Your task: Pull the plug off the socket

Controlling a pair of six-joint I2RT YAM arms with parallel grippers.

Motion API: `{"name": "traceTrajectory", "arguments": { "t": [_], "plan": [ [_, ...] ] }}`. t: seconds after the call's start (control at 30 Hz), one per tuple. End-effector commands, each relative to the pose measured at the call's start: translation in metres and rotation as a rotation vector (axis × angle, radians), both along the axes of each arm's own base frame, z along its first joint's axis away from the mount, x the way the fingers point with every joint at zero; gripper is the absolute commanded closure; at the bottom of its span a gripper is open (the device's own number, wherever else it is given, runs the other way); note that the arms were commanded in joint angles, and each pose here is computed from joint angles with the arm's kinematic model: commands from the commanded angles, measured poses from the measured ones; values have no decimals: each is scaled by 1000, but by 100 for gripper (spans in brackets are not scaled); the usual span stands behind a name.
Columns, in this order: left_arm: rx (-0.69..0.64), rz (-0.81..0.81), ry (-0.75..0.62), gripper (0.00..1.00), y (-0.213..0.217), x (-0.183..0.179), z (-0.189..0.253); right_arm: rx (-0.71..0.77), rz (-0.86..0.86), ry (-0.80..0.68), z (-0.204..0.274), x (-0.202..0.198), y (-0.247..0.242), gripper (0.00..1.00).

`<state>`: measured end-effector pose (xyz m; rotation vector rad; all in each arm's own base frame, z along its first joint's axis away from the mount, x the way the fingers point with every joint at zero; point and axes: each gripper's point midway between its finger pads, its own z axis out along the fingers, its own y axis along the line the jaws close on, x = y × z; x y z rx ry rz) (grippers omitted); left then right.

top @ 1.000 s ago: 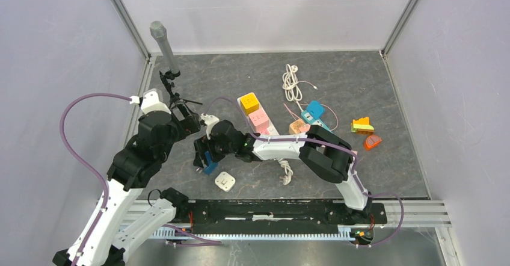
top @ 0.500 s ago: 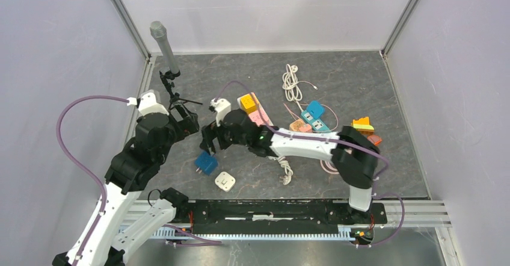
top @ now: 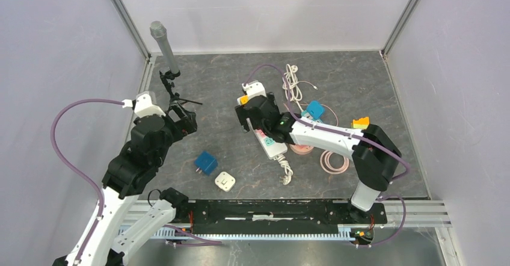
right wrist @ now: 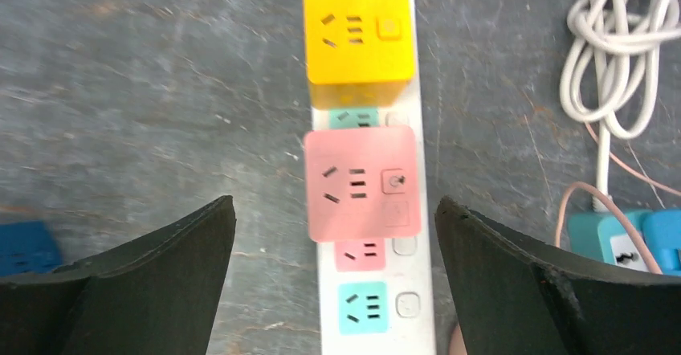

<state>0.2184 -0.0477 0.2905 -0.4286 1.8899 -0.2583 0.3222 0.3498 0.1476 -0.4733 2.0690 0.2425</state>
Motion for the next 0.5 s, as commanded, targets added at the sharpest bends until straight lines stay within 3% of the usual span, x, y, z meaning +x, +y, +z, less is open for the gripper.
{"name": "traceTrajectory", "arguments": {
  "t": [0.0,0.27,0.47],
  "plan": [
    [-9,-2,-6,0,-7,11,0,-123,-54,43,-18,9,-20,2],
    [-7,-22,23,0,-13,15,-8,-111,7,120,-46,16,-14,3],
    [-20,-43,36,0,-20,18,-17,-102,20,51,-41,27,-11,10]
  ]
}}
